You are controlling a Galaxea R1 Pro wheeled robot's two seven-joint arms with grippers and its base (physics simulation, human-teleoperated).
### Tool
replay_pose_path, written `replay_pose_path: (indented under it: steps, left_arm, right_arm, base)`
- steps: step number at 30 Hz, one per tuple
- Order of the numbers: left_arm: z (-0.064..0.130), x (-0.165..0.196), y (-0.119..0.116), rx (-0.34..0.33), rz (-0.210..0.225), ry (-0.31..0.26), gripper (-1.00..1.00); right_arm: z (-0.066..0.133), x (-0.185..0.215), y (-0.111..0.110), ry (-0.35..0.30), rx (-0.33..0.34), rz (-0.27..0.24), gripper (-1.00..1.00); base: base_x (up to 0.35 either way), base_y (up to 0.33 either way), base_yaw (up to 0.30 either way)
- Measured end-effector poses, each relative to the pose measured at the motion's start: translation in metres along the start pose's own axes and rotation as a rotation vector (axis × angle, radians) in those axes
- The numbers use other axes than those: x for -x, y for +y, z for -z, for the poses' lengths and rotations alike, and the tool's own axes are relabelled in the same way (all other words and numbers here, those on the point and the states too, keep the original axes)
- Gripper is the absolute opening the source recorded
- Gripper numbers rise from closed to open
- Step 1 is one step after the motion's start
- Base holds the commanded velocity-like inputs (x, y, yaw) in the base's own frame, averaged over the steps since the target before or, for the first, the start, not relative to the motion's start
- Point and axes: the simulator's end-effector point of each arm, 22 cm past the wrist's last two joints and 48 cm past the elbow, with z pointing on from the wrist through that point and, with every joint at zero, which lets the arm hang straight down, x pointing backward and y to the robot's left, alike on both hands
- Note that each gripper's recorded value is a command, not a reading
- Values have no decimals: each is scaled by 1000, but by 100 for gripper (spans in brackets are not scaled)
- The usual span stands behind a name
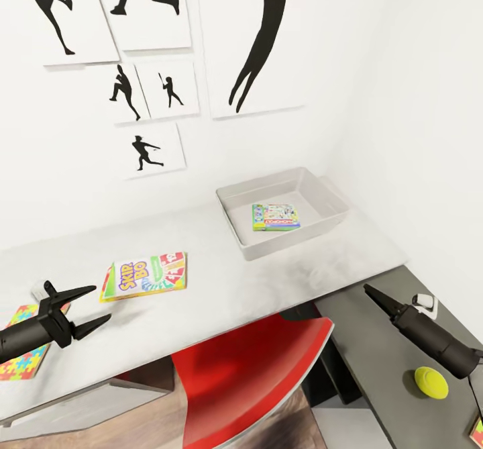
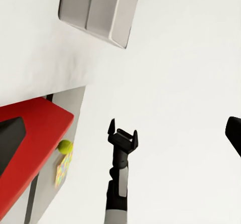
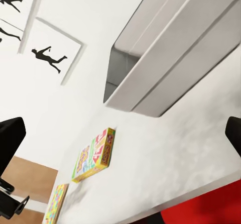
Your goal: Put all the toys in the child's room - the three board games (two on the bed and one on the table), the two jigsaw puzzles on the table, and the tennis ball on the table - inside the toy box on the table in the child's room.
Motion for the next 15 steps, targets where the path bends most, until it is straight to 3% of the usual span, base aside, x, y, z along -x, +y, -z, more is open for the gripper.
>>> replay_pose_path:
  steps: [15]
  left_arm:
    - [0, 1, 7, 26, -28, -5, 100]
  right_arm:
    - [0, 1, 0, -4, 1, 2, 100]
  base:
    - [0, 0, 3]
